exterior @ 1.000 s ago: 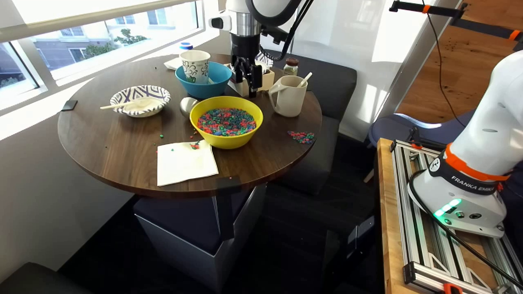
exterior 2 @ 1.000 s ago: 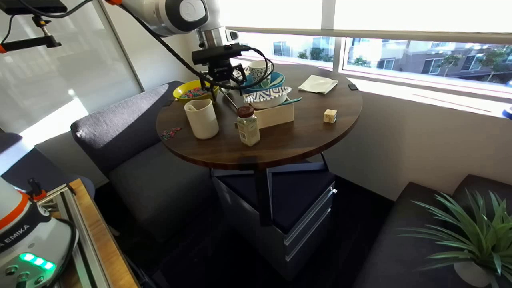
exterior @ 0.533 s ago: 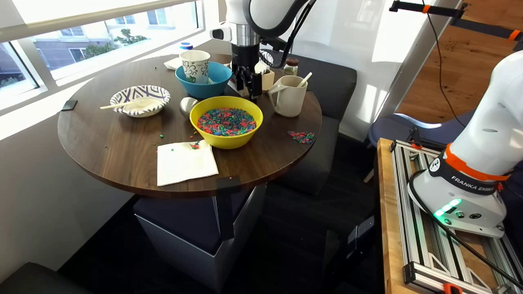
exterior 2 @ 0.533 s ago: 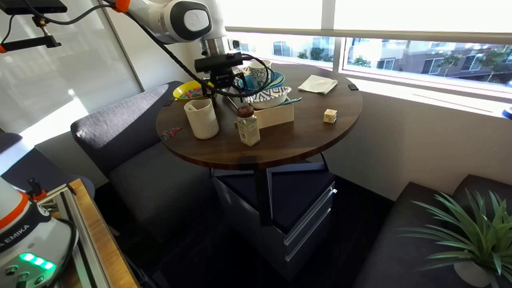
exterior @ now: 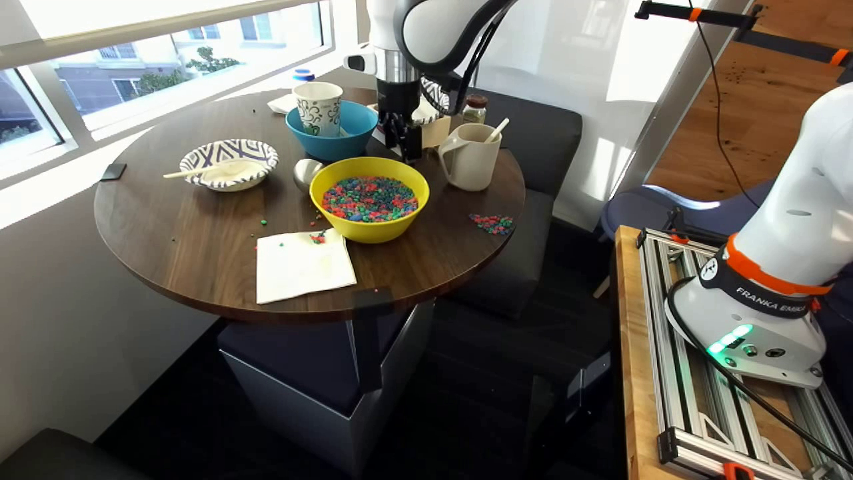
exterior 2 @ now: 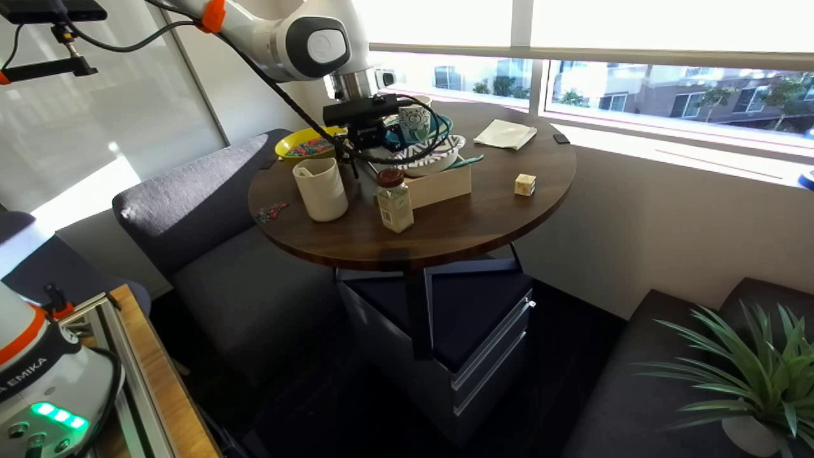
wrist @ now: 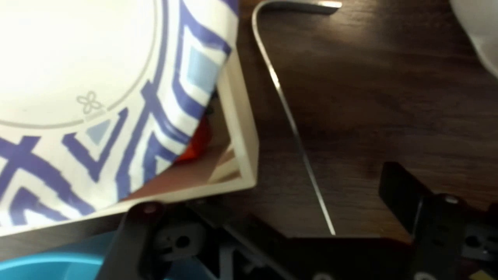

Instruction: Put the silver ladle in the yellow bowl

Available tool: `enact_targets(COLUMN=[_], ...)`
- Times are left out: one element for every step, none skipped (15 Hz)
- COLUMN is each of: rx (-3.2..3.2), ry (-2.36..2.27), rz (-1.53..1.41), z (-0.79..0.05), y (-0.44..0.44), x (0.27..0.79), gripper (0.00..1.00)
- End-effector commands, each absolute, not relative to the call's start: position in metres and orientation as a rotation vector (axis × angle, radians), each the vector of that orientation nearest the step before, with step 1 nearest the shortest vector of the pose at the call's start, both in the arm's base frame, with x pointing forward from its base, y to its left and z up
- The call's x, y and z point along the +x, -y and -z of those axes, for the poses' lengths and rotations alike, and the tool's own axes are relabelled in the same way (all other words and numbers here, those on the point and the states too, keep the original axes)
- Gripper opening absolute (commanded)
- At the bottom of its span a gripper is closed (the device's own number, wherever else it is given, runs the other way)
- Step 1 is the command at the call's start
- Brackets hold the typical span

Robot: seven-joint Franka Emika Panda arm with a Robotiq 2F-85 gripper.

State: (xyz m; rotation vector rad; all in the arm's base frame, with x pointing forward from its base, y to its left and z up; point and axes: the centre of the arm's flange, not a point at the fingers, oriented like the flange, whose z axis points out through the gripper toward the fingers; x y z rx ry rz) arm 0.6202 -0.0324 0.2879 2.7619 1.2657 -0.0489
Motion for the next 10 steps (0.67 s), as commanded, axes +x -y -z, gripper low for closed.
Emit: enact_targets(rx=[2.772, 2.776, 2.775, 2.776, 2.776, 2.771, 2.772, 2.776, 2.771, 2.769], ry=[-1.228, -1.236, -1.236, -1.232, -1.241, -1.247, -1.246, -1.253, -1.254, -1.256], rz=[0.079, 0.078, 0.073, 0.067, 0.068, 0.073, 0.075, 0.071, 0.069, 0.077], z=[-0.275, -0.277, -0.279, -0.282, -0.284, -0.284, -0.284, -0.289, -0.291, -0.290], y=[0.038, 0.036, 0.035, 0.034, 0.033, 0.033, 0.032, 0.031, 0.030, 0.029], x=[0.635, 0.636, 0.636, 0.636, 0.635, 0.633, 0.632, 0.630, 0.630, 0.630], gripper=[0.68, 0.58, 0.51, 0.42, 0.35, 0.28, 0.19, 0.53, 0.59, 0.10])
